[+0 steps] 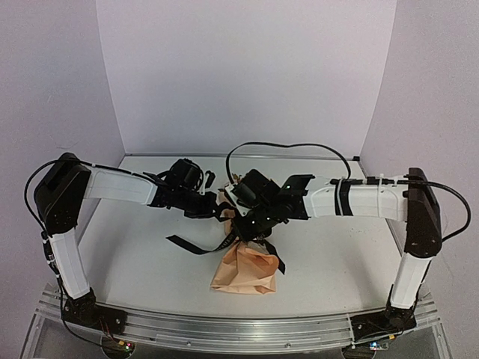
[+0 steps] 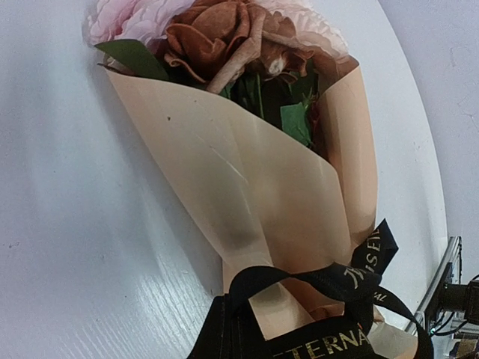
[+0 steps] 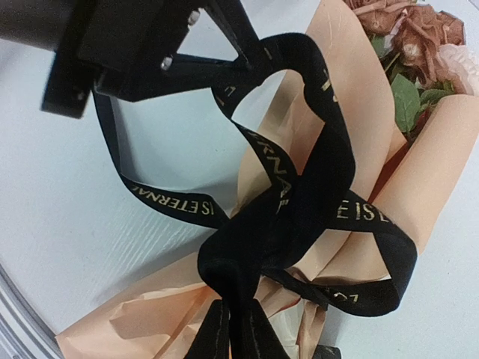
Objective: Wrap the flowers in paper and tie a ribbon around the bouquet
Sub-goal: Cross the half-tied ribbon over the folded bouquet.
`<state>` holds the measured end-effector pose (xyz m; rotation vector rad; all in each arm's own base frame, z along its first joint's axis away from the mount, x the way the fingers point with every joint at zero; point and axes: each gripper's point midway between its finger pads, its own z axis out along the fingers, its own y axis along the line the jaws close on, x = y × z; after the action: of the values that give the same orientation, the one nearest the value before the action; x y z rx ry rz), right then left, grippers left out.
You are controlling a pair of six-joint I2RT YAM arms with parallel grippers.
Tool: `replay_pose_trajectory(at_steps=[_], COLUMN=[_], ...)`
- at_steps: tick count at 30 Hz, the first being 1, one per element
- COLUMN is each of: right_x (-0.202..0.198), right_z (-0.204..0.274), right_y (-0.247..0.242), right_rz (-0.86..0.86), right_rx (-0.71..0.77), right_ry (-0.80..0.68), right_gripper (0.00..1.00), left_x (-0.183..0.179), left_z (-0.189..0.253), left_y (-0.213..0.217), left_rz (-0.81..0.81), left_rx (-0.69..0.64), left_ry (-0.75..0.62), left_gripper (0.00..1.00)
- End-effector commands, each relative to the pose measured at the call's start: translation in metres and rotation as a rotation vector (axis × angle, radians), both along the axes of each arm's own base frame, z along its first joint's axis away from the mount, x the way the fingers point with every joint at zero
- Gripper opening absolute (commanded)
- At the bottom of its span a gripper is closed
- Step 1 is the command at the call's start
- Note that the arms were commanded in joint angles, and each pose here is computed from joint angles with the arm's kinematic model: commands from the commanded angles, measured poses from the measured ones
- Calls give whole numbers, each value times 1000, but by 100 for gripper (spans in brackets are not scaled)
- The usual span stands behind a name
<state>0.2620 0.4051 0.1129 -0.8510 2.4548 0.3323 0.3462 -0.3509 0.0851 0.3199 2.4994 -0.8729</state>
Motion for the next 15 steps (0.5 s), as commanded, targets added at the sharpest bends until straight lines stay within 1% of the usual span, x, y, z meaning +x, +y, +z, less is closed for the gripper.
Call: replay_pose_trajectory(at_steps=[1,5,10,15], right_x=[-6,-12,-18,-19], right_z=[10,2,-7,-12], right_y=[-11,-21,-35,-48], right_rz=[-21,-29,-49,-88], right_rx=[7,-11,-36,-55], right_ry=[-7,10,26,20], right_gripper=[10,10,3,1], left_x=[8,7,6,4], left_z=[30,29,28,25], left_y=[4,7,10,15], left_rz=[31,38,39,43], left_rx=[-52,-53,-56,-49], left_ry=[-63,-61,-61,-57], left_gripper=[0,0,0,0])
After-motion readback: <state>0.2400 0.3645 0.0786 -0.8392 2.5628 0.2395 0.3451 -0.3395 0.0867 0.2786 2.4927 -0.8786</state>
